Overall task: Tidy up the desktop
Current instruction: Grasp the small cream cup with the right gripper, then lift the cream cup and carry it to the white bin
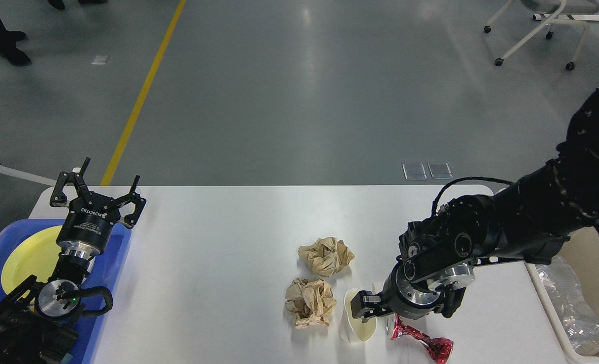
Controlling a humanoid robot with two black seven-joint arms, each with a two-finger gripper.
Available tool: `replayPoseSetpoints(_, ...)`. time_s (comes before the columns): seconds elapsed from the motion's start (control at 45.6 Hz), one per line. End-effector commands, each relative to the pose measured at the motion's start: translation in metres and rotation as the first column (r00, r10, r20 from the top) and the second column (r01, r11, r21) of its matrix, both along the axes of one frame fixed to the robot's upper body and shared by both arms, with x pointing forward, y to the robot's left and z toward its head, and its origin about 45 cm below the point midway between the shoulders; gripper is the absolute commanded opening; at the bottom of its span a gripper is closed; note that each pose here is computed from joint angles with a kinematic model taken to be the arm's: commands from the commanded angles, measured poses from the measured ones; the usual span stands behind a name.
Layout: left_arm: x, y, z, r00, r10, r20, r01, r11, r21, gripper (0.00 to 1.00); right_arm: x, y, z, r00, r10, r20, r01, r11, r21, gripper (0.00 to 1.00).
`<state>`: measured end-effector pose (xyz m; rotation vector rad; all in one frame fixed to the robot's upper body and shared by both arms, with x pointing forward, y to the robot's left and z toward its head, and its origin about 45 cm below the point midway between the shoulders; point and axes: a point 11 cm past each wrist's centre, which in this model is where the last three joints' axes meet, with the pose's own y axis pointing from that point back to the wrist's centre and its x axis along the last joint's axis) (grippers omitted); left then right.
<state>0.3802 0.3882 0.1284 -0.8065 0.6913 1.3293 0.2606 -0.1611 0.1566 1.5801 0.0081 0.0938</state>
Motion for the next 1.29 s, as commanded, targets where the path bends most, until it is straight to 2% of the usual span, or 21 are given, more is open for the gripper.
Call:
replayPoseSetpoints(0.0, 0.0, 0.0, 0.0, 1.0, -0.001, 0.0, 0.001, 1.0, 0.001, 0.96, 0.004, 0.001, -0.01, 0.999, -0.017, 0.038, 0.017, 1.0, 0.005, 0.98)
replayPoseSetpoints(0.241, 0.0, 0.0, 0.0, 1.0, -0.001, 0.001, 0.001, 1.0, 0.0, 0.96, 0.008, 0.002, -0.045, 0.997, -0.052, 0.054, 0.052, 0.999, 0.006, 0.98)
replayPoseSetpoints(0.329, 0.0, 0.0, 0.0, 1.0, -0.001, 0.0, 0.001, 1.0, 0.001, 0.96, 0.006, 0.002, -0.047, 0.997, -0.051, 0.049, 0.051, 0.999, 0.004, 0.87)
replayPoseSetpoints(0.395, 0.0, 0.0, 0.0, 1.0, -0.001, 0.001, 0.001, 1.0, 0.0, 0.96, 0.006, 0.002, -0.047, 0.997, -0.057, 0.047, 0.057, 0.998, 0.006, 0.75)
replayPoseSetpoints(0.504, 0.0, 0.0, 0.0, 1.0, 0.0, 0.0, 0.0, 1.0, -0.001, 0.96, 0.007, 0.003, -0.046, 0.997, -0.062, 0.049, 0.062, 0.998, 0.008, 0.5)
replayPoseSetpoints(0.68, 0.0, 0.0, 0.0, 1.0, -0.001, 0.0, 0.001, 1.0, 0.001, 0.96, 0.004, 0.002, -0.047, 0.997, -0.071, 0.031, 0.071, 0.997, 0.008, 0.01)
replayPoseSetpoints(1.008, 0.0, 0.0, 0.0, 1.0, 0.0, 0.002, 0.0, 1.0, 0.0, 0.96, 0.002, 0.003, -0.046, 0.99, -0.143, 0.008, 0.143, 0.99, 0.017, 0.0)
replayPoseSetpoints(1.271, 0.0, 0.0, 0.0, 1.0, -0.001, 0.001, 0.001, 1.0, -0.001, 0.96, -0.001, 0.004, -0.042, 0.991, -0.136, -0.005, 0.136, 0.991, 0.016, 0.0)
